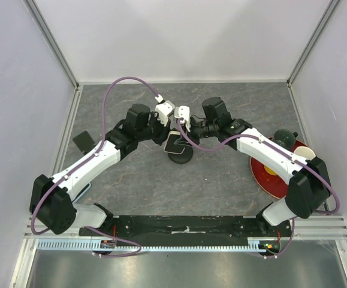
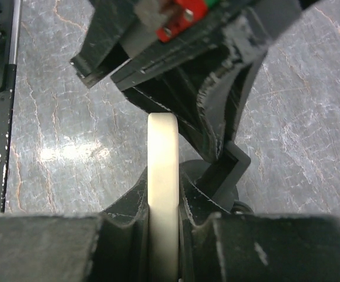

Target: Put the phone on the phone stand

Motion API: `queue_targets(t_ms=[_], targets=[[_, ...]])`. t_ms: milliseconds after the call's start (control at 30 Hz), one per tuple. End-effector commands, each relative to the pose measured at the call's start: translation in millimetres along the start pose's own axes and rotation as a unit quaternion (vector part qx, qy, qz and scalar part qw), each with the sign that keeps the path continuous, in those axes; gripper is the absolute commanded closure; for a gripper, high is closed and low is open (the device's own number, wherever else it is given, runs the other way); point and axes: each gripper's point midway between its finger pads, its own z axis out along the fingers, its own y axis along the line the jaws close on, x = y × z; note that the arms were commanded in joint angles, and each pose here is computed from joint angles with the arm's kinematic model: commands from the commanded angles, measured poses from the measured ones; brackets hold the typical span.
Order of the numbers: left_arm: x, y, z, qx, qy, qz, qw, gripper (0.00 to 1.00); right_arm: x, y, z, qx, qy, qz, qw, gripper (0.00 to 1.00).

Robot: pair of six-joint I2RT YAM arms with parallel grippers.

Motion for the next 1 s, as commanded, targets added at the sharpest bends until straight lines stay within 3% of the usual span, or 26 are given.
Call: queue_targets(t_ms=[0, 167, 333, 500, 767, 900, 967], targets=[[-34.0, 65.4, -38.0, -0.189, -0.075, -0.025, 0.979, 0.98, 1.5, -25.2, -27.2, 0.095, 0.011, 0.071, 0.993, 1.00], [-29.3, 87.6, -53.0, -0.265, -0.063, -0.058, 0.960, 0.98, 10.4, -42.3, -47.9, 0.190, 0.029, 0.120, 0.974, 1.00], [-36.0, 95.1, -69.4, -0.304, -0.089, -0.108, 0.942, 0.98, 30.7, -47.5, -58.0, 0.270, 0.061, 0.151, 0.949, 1.00], [-39.7, 96.0, -78.8, -0.314, -0.100, -0.116, 0.937, 0.98, 68.0, -62.8, -87.1, 0.393, 0.099, 0.202, 0.892, 1.00], [-36.6, 101.2, -89.3, -0.334, -0.113, -0.119, 0.928, 0.98, 88.3, -71.7, -115.2, 0.474, 0.138, 0.214, 0.843, 1.00], [-38.5, 105.9, -108.1, -0.361, -0.145, -0.127, 0.912, 0.98, 104.0, -79.6, -133.1, 0.537, 0.165, 0.235, 0.793, 1.00], [-43.4, 100.4, -113.7, -0.347, -0.184, -0.128, 0.911, 0.98, 106.2, -80.7, -131.5, 0.543, 0.157, 0.253, 0.785, 1.00]])
